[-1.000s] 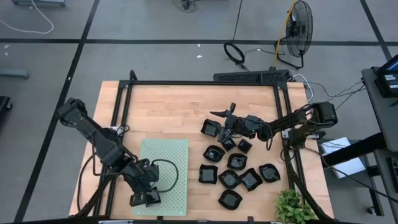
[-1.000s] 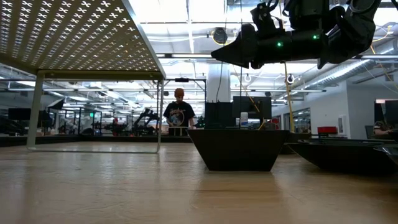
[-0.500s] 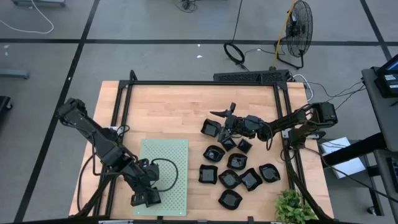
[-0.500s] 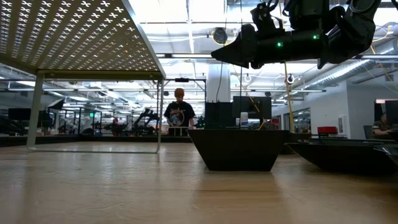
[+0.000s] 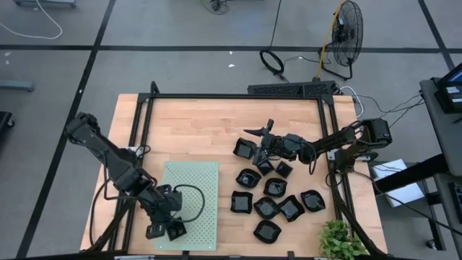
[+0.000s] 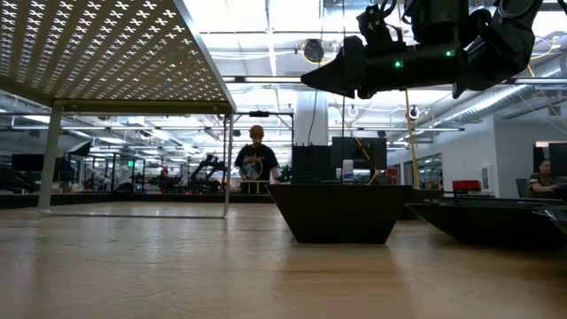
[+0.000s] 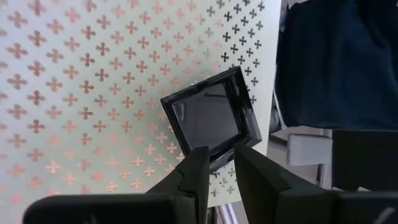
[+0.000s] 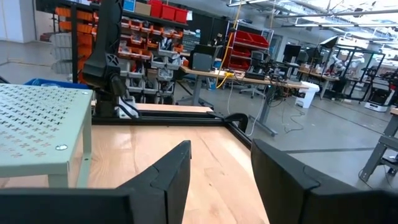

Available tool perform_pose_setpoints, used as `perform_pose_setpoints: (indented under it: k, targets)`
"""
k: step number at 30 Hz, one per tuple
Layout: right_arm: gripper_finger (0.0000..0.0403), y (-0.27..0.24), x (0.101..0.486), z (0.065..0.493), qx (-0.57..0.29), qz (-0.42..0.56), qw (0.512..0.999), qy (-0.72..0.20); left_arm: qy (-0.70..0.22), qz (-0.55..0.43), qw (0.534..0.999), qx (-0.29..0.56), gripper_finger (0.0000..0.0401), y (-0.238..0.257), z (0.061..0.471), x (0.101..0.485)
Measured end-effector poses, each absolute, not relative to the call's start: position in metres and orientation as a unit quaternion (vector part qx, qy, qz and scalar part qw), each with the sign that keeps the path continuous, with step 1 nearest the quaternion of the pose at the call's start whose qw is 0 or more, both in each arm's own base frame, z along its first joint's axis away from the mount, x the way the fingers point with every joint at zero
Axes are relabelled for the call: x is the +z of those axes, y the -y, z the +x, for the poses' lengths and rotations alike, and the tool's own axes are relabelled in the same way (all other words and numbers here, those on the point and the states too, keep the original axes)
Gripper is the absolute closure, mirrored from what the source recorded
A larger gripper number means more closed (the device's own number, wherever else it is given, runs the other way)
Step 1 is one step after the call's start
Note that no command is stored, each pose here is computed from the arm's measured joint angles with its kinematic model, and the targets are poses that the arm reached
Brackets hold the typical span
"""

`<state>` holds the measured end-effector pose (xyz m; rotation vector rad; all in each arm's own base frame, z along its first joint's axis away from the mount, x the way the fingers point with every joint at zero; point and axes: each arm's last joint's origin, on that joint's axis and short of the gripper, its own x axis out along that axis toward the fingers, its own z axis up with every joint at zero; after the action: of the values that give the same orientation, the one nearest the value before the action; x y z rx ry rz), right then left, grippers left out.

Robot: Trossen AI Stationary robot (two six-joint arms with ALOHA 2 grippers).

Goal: Pick & Place Mini shaped plates
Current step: Stack the square plate on top of the other square plates on the shelf

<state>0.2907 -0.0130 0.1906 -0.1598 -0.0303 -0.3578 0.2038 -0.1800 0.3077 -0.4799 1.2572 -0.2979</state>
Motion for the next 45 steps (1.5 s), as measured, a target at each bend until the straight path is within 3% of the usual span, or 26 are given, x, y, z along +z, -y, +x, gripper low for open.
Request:
perform_pose_setpoints:
  k: [5,10,17,23,29,33,39,45]
  targets:
    - [0.0248,0.013,0.190,0.291,-0.178,-0.080,0.981,0.015,-0.528,-0.156,0.824,-0.136,0.0325,0.171,0.199,0.318]
    - [0.0248,0.013,0.190,0.291,-0.177,-0.067,0.982,0.013,-0.476,-0.050,0.875,-0.076,0.0325,0.155,0.195,0.323]
    - [0.0248,0.013,0.184,0.290,-0.175,-0.040,0.984,-0.016,-0.423,0.038,0.900,-0.094,0.0325,0.132,0.209,0.333]
    - [0.0248,0.012,0.188,0.282,-0.173,-0.016,0.982,-0.069,-0.369,0.045,0.913,-0.169,0.0325,0.094,0.218,0.322]
    - [0.0248,0.005,0.199,0.256,-0.170,0.038,0.971,-0.166,-0.338,-0.006,0.935,-0.110,0.0325,0.036,0.191,0.272]
    - [0.0248,0.005,0.198,0.226,-0.193,0.090,0.940,-0.266,-0.249,-0.032,0.965,-0.080,0.0325,0.013,0.169,0.258]
    - [0.0248,0.009,0.187,0.177,-0.277,0.169,0.850,-0.415,-0.108,-0.022,0.992,-0.064,0.0325,0.004,0.147,0.268]
    - [0.0248,0.008,0.177,0.167,-0.294,0.198,0.812,-0.464,-0.073,-0.019,0.995,-0.058,0.0325,0.003,0.139,0.275]
